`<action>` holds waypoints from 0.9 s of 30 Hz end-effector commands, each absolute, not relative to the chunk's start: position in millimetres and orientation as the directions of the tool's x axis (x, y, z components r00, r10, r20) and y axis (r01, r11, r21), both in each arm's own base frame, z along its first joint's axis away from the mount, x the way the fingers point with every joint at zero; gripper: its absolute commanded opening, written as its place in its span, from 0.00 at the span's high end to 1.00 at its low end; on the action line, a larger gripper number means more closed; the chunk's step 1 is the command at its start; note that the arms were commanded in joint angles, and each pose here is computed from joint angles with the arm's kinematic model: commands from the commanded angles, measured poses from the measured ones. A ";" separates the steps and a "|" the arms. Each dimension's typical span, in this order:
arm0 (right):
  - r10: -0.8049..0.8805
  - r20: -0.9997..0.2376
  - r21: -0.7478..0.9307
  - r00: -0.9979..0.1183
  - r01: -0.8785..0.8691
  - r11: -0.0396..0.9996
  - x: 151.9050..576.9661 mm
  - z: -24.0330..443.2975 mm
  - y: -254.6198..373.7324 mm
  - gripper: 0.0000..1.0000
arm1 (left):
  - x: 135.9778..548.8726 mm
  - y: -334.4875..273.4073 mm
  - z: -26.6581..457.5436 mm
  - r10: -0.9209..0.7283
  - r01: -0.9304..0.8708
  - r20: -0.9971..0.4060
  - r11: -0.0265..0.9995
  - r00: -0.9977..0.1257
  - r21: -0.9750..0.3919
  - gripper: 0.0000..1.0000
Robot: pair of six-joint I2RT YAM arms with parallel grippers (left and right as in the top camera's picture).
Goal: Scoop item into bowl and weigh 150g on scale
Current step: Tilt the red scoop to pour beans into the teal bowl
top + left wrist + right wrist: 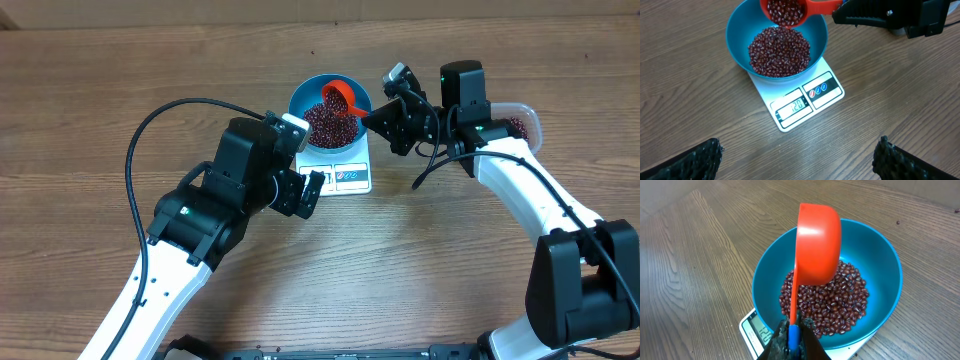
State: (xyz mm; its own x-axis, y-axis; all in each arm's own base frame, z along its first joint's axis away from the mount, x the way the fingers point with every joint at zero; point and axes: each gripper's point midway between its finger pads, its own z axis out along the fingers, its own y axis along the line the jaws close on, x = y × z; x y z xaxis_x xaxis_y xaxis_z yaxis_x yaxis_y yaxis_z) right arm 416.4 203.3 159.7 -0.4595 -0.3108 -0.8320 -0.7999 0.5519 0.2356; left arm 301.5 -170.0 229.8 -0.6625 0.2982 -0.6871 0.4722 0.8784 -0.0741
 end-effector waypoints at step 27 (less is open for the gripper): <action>-0.412 -0.849 0.082 -0.329 -0.855 0.513 420.2 152.8 201.9 0.96 | 301.3 -169.4 224.7 0.318 0.486 -0.680 0.872 -0.661 -0.065 0.01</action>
State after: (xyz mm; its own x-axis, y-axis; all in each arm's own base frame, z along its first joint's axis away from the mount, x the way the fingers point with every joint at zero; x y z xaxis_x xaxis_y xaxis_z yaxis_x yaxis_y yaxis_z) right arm 419.9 199.7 157.1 -0.3343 -0.4043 -0.8513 -0.8503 0.5189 0.0875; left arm 301.4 -170.0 229.8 -0.6627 0.2983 -0.6869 0.4722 0.8784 -0.0741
